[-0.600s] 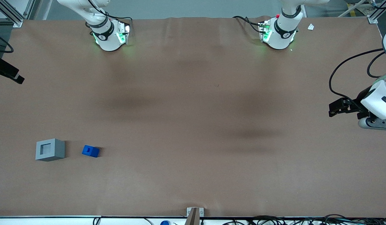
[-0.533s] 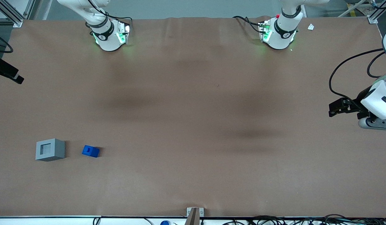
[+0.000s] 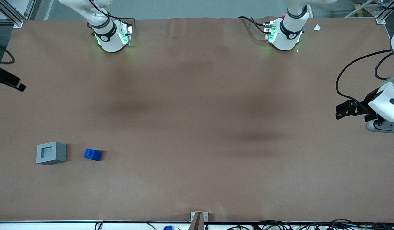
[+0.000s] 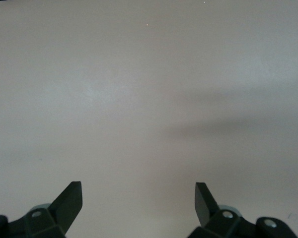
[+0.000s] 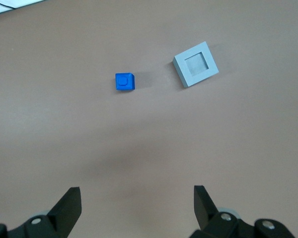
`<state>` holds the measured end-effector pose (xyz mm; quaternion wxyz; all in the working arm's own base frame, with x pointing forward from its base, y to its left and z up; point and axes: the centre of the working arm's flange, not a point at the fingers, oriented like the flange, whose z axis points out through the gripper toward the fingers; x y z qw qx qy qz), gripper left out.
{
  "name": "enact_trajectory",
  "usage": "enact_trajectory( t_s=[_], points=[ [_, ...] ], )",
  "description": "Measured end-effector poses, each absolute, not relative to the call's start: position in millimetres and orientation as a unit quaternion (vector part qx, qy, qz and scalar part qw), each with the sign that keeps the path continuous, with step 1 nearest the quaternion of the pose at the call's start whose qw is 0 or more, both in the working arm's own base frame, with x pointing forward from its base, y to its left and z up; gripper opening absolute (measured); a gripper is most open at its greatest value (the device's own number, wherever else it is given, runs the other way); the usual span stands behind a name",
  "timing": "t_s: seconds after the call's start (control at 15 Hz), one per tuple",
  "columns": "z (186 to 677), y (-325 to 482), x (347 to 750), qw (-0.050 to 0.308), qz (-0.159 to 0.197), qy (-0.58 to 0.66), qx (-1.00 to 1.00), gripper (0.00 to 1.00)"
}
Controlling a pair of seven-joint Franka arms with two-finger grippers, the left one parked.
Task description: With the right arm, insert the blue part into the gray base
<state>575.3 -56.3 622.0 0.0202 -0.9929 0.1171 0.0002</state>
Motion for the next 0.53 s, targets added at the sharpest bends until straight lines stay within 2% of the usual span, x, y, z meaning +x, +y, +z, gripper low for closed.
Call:
enact_trajectory(
  t_s=[0.33,0.53],
  points=[
    [494.8,-48.3,650.4,0.018,0.017,0.109,-0.994,1.00],
    [418.3,-45.3,683.8,0.016,0.007,0.108,-0.994,1.00]
  ],
)
